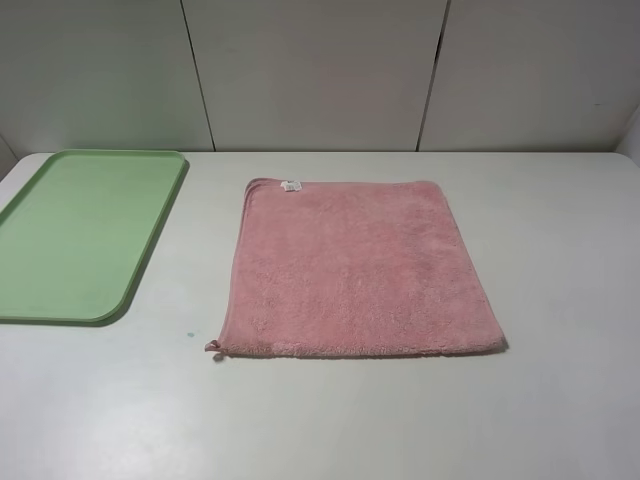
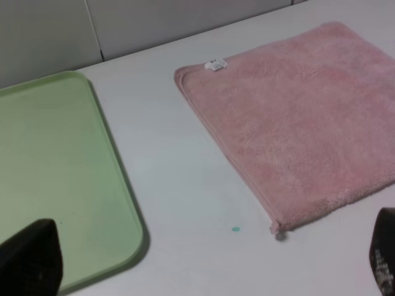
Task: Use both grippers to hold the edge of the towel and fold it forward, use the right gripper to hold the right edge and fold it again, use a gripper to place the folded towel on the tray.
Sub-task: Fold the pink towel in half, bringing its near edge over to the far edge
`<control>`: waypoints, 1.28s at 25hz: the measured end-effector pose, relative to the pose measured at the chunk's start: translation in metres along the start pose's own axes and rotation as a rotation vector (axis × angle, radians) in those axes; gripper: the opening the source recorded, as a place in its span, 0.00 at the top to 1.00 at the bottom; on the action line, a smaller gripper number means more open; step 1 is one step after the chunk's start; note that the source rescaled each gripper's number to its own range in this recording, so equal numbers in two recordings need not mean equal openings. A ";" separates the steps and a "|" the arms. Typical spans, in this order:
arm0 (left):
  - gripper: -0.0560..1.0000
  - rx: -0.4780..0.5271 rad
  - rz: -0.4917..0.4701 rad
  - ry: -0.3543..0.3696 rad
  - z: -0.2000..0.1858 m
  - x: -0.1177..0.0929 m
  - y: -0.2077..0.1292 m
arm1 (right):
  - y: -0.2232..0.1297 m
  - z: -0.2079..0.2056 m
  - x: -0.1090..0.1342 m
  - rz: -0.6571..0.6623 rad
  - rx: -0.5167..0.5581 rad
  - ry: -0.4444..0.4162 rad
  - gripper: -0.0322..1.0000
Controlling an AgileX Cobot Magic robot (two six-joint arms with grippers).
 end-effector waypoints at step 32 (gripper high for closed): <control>0.00 0.000 0.000 0.000 0.000 0.000 0.000 | 0.000 0.000 0.000 0.000 0.000 0.000 0.00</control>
Point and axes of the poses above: a point on each arm's last joint axis where the gripper is mounted, z pointing out along that axis toward the gripper, x along the wrist's bending axis when the last joint is at zero, y = z × x, the point moved 5 cm from there along z, pointing out along that axis toward the gripper, and after that the axes turned 9 degrees about -z, right-handed, at the moved point
